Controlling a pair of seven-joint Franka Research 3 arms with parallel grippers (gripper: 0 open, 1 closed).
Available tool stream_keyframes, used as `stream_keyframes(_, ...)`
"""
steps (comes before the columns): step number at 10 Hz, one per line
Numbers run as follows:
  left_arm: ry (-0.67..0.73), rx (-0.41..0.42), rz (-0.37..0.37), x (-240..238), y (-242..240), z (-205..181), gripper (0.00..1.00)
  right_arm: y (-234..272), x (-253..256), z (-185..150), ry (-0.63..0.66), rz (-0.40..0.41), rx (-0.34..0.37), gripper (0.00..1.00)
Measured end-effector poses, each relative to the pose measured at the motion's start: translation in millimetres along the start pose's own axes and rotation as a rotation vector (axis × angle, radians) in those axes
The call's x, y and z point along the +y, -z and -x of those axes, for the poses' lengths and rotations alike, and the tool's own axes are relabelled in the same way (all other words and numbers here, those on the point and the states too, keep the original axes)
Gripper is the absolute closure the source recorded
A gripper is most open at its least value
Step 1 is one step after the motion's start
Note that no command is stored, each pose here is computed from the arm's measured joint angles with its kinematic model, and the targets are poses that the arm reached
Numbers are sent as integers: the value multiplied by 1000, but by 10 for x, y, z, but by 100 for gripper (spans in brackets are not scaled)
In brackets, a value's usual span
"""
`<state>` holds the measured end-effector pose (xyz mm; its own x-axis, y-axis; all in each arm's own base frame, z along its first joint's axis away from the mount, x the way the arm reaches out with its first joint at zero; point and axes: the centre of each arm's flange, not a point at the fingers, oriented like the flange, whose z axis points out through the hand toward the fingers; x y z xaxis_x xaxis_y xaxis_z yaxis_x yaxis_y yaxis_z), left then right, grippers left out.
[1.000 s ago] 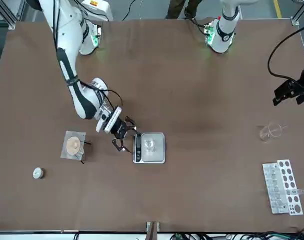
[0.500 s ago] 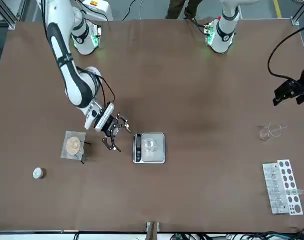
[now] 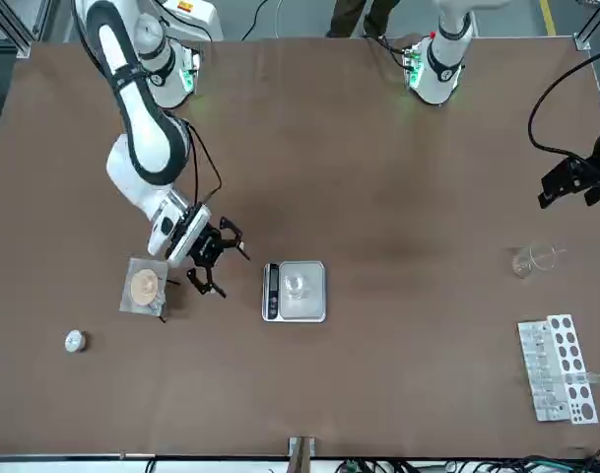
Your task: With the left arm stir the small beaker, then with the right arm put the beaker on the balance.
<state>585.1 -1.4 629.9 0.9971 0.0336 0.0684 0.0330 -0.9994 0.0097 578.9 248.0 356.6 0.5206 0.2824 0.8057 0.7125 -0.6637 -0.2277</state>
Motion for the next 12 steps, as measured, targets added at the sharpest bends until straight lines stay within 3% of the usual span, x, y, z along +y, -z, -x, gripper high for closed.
stream_keyframes(6, 0, 0, 0, 0, 0, 0, 0, 367, -82, -554, -340, 23, -169, 0)
stream_keyframes(12, -1, 1, 0, 3, 5, 0, 0, 980, -80, -1077, -663, 100, -443, 0)
